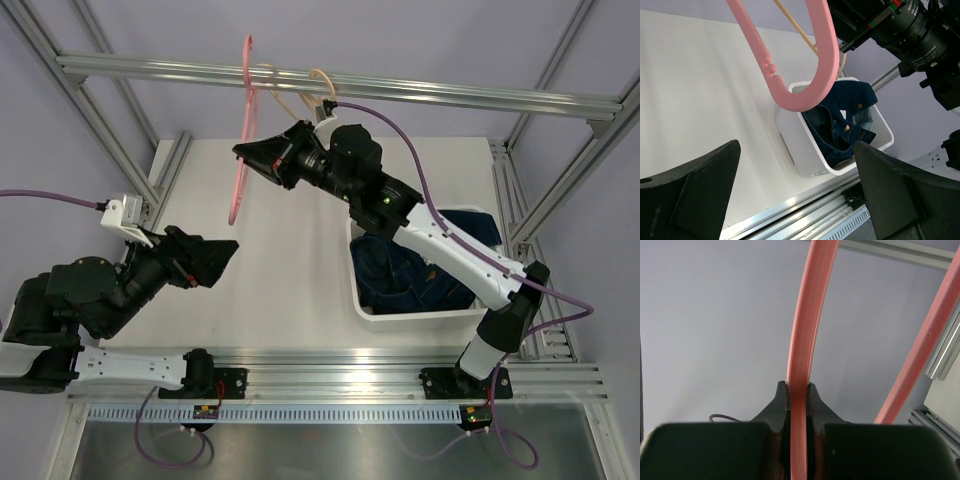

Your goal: Remove the skirt from the hanger

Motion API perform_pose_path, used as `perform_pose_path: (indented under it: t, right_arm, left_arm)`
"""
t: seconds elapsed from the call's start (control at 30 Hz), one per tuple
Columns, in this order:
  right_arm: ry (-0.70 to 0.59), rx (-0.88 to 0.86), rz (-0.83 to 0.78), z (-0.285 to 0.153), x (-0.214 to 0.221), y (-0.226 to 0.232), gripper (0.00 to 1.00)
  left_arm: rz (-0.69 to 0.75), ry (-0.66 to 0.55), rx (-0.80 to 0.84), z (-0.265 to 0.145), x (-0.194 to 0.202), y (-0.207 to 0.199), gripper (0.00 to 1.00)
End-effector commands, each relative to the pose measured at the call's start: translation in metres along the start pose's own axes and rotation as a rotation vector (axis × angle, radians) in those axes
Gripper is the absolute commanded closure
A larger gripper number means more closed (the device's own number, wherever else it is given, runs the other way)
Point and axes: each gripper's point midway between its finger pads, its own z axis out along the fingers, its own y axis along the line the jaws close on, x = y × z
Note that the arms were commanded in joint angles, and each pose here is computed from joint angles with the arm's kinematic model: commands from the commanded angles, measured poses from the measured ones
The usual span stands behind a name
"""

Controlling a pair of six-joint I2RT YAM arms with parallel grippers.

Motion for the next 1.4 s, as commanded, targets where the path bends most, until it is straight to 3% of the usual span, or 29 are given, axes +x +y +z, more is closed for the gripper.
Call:
perform_pose_path:
  t: [0.0, 0.17, 1.3, 1.37]
  right_arm:
    - [-0.082, -0.046, 0.031, 0.002, -0.017, 0.019, 1.00]
    - [-0.135, 0.020, 0.048, 0.001, -0.024, 0.001, 1.00]
    - [-0.187, 0.184, 0.041, -0.022, -0.010, -0.059, 1.00]
    - [-0.189, 0.186, 0.030, -0.023, -0.010, -0.058, 0.92]
  left_arm:
    - [-0.034, -0.026, -0.009, 0.001, -0.007, -0.002, 0.01]
    - [-0.031, -0.026, -0.009, 0.001, -0.008, -0.002, 0.01]
    - [-0.045, -0.009, -0.004, 0.002, 0.001, -0.002, 0.01]
    - [-0.043, -0.008, -0.009, 0.003, 0.002, -0.001, 0.01]
